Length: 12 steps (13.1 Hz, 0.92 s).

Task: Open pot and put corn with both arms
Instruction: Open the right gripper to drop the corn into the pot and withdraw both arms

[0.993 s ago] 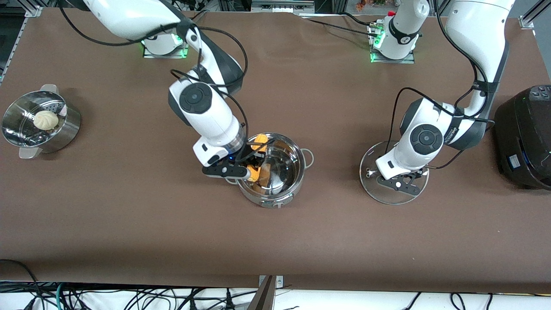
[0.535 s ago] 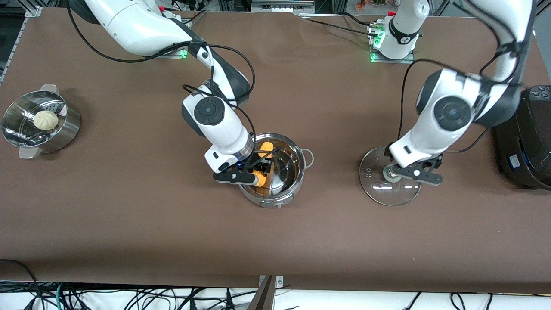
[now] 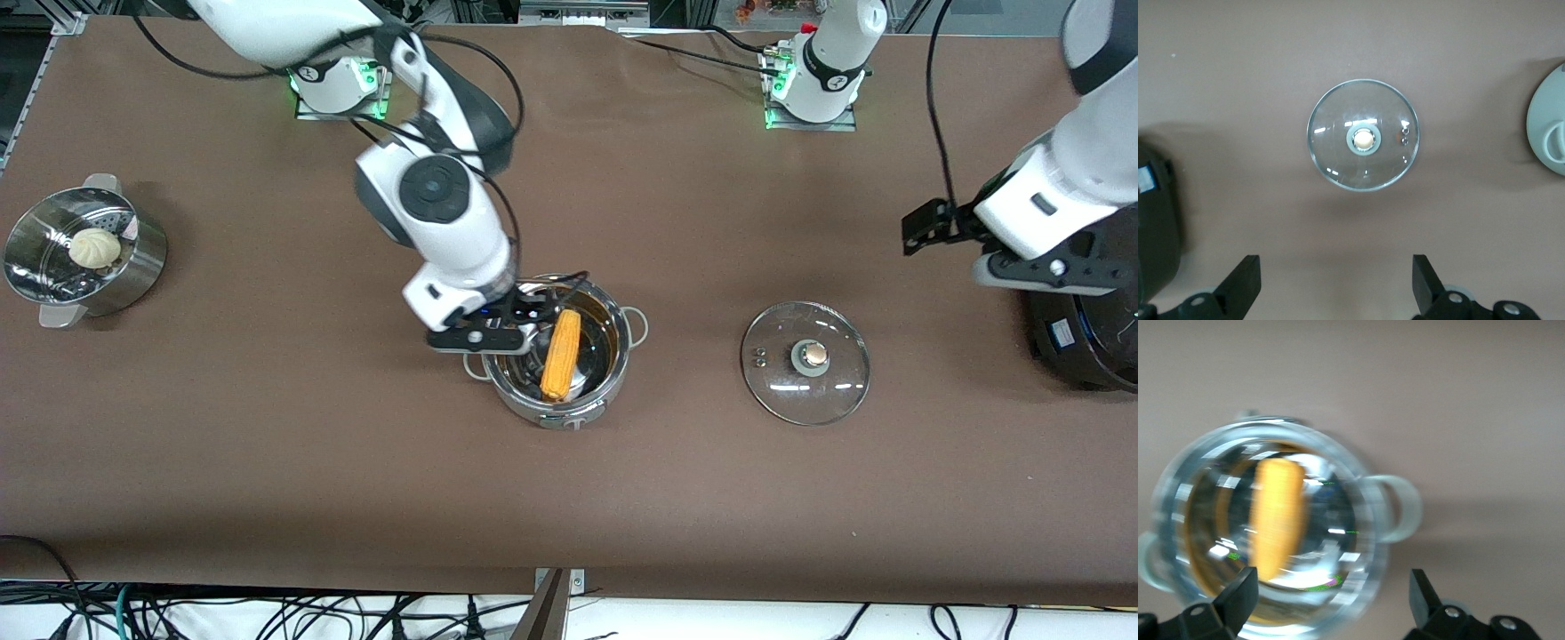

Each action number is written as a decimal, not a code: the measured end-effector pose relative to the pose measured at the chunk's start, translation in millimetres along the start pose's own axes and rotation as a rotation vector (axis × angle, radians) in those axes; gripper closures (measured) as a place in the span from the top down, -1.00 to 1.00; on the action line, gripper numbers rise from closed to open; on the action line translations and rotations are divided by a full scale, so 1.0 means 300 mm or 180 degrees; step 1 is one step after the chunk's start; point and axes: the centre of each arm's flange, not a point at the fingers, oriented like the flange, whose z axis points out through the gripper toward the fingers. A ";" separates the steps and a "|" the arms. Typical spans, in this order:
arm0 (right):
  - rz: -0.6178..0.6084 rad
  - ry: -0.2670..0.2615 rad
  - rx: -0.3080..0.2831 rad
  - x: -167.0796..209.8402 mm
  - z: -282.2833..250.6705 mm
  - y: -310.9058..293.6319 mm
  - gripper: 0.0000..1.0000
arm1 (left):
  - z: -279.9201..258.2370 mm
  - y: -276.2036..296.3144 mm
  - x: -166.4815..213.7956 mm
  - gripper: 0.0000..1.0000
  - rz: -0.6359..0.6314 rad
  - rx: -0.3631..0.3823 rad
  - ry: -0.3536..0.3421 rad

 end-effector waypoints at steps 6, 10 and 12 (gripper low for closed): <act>0.0251 -0.0539 0.0035 0.147 -0.215 0.909 1.00 | 0.018 -0.025 -0.058 1.00 -0.0186 0.0010 0.0037; 0.0380 -0.0693 -0.0118 0.124 -0.233 1.066 1.00 | 0.027 -0.055 -0.096 1.00 -0.0231 -0.0096 0.0023; 0.0450 -0.0584 -0.0179 0.106 -0.265 1.111 1.00 | 0.025 -0.052 -0.098 1.00 -0.0226 -0.0096 0.0026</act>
